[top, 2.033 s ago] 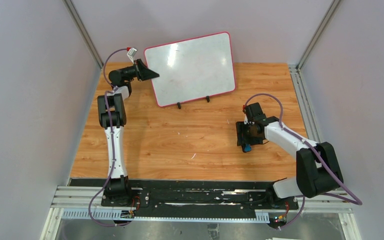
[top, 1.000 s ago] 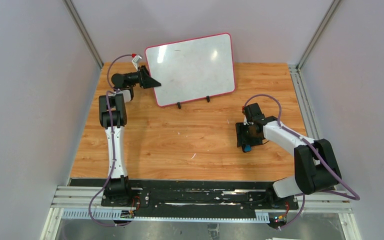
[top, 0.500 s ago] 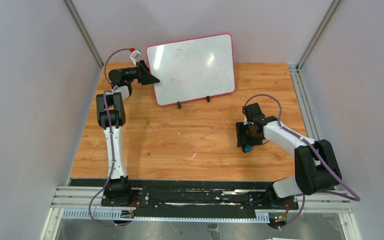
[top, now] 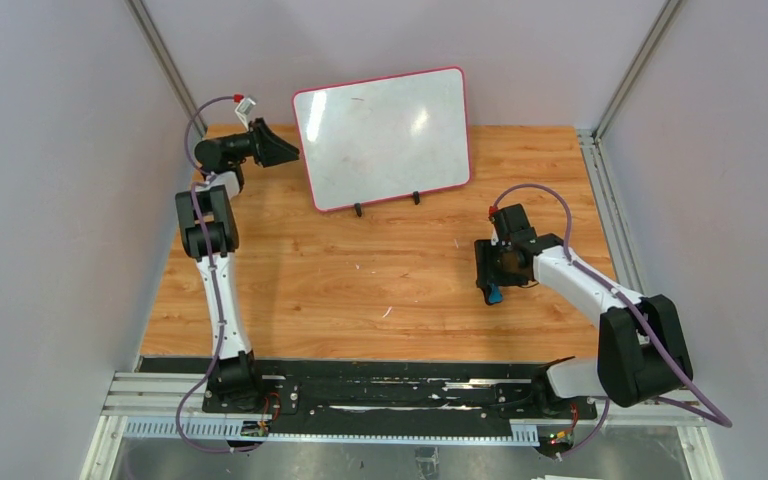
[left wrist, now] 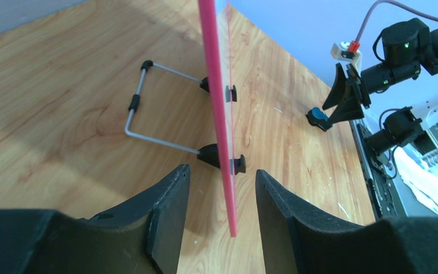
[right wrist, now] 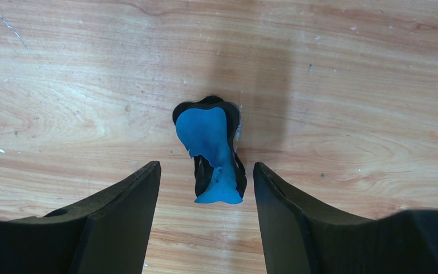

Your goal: Erase the whiteboard

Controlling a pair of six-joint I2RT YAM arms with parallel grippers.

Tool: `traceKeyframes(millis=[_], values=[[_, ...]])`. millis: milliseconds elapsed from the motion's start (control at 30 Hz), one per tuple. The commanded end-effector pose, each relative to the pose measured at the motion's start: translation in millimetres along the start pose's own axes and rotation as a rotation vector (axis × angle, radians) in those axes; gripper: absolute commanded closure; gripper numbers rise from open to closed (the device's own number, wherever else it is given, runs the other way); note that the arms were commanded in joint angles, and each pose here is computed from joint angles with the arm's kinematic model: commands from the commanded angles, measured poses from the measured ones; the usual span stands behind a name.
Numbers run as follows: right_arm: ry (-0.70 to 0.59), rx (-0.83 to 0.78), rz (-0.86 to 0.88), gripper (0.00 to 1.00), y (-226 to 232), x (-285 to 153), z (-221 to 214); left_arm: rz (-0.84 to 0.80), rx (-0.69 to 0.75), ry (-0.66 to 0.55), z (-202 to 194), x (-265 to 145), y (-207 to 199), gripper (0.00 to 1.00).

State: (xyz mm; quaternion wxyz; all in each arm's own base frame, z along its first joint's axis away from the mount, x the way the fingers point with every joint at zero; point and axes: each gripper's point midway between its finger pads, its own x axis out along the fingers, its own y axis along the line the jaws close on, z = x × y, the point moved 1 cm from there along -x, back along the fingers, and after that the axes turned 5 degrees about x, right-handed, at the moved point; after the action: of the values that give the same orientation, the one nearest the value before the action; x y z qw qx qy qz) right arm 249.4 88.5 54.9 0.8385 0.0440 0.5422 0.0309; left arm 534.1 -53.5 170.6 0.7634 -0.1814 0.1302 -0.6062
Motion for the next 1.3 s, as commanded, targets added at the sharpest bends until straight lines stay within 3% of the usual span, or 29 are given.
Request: traceKeyframes(millis=[0, 300, 667, 1000, 1267], values=[[0.000, 0.019, -0.024, 0.39, -9, -4, -3, 0.030, 0.103, 0.006, 25, -21, -16, 0.50], [-0.037, 0.031, -0.027, 0.39, -11, -14, -2, 0.111, 0.012, -0.034, 33, -62, -45, 0.51], [-0.056, 0.044, -0.047, 0.41, -17, -26, -7, 0.116, -0.014, -0.036, 26, -54, -138, 0.50], [-0.100, 0.041, -0.113, 0.41, -30, -39, -6, 0.171, -0.147, -0.076, 2, -68, -189, 0.50], [-0.111, 0.047, -0.059, 0.41, -20, -36, 0, 0.252, -0.133, -0.120, 12, -89, -228, 0.50]])
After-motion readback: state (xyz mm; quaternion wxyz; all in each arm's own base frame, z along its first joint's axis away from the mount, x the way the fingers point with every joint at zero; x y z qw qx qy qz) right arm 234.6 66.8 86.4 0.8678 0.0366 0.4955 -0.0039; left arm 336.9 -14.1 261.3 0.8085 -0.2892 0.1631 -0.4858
